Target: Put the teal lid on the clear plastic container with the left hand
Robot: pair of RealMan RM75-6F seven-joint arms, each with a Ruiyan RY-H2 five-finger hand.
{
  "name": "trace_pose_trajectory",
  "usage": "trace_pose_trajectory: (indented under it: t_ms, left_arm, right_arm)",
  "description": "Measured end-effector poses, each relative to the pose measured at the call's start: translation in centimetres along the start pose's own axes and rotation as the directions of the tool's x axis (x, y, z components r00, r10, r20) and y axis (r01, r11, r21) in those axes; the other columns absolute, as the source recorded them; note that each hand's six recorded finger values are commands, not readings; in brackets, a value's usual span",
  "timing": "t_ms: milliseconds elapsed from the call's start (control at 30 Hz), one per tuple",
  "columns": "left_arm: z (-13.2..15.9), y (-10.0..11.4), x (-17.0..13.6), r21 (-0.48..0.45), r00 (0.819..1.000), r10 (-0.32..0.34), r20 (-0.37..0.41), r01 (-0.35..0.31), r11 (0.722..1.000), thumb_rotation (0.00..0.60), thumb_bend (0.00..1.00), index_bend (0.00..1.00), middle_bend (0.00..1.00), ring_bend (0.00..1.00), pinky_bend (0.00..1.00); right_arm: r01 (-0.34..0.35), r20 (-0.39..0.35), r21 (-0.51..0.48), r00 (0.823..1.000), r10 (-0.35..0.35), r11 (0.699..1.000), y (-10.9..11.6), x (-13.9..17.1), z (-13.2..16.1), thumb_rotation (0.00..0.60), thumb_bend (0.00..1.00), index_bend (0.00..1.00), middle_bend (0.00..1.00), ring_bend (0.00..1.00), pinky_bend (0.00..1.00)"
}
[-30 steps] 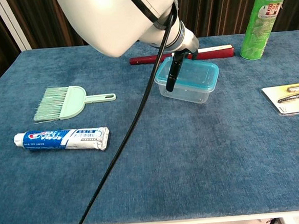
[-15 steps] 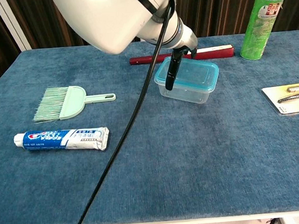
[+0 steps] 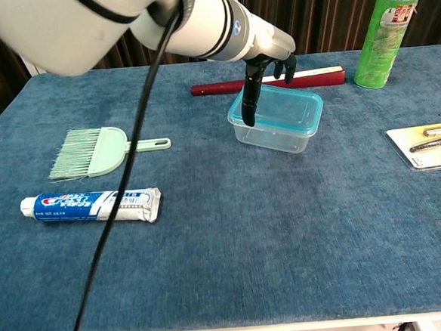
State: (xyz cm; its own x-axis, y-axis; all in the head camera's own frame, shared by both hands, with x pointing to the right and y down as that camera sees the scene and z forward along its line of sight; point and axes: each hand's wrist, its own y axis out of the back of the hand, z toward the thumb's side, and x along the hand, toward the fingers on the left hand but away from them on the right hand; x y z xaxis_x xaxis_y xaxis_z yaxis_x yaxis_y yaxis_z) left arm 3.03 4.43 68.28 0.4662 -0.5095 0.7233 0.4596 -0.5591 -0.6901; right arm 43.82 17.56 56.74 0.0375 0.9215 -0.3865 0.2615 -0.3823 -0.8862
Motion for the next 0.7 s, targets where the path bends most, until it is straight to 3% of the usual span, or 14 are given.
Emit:
trace_pose_trajectory:
  t_ms: [233,700]
  left_arm:
    - [-0.3,-2.0,-3.4,0.002,0.995,0.076,0.067,-0.076,0.997,0.6,0.02,0.21,0.18,0.08,0.07]
    - [-2.0,-5.4,-4.0,0.015,0.999,0.034,0.026,-0.034,0.999,0.6,0.02,0.21,0.18,0.08,0.06]
  right_arm:
    - [-0.001,-0.01,-0.005,1.0,0.001,1.0,-0.2,0.1,0.2,0.6,0.15,0.0,0.17,0.0,0.0]
    - [-0.004,-0.016,-0.001,1.0,0.004,1.0,-0.2,0.1,0.6,0.6,0.15,0.0,0.17,0.0,0.0]
